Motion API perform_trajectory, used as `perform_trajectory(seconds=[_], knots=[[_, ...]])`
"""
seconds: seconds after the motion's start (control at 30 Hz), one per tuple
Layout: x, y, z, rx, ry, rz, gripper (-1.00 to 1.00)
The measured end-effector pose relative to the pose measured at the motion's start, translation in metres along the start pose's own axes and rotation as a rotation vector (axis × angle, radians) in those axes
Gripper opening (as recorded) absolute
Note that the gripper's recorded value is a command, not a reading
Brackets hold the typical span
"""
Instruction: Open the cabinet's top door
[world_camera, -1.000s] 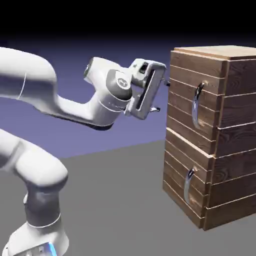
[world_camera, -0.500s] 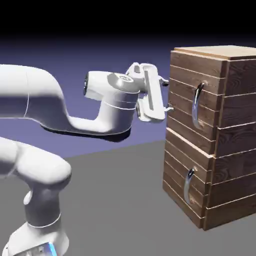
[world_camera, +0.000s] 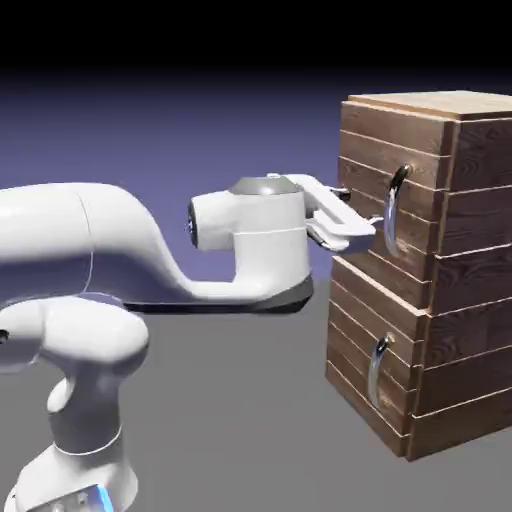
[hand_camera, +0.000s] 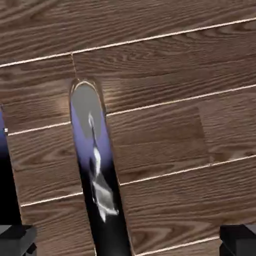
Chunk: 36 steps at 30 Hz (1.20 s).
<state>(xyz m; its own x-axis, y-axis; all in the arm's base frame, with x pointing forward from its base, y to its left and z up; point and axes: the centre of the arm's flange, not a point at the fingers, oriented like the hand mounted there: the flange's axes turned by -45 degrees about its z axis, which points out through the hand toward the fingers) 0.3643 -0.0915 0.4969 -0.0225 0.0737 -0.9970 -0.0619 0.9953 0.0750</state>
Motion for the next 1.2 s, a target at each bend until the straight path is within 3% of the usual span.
perform_trajectory(seconds=[0.23, 0.27, 0.77, 1.2], knots=[[0.005, -0.007, 0.044, -0.009, -0.017, -0.074, 1.0], [0.005, -0.006, 0.053, -0.008, -0.017, -0.075, -1.0], [0.008, 0.022, 0.017, 0.167, -0.026, -0.075, -1.0], [0.013, 0.081, -0.031, 0.457, -0.036, -0.072, -1.0]])
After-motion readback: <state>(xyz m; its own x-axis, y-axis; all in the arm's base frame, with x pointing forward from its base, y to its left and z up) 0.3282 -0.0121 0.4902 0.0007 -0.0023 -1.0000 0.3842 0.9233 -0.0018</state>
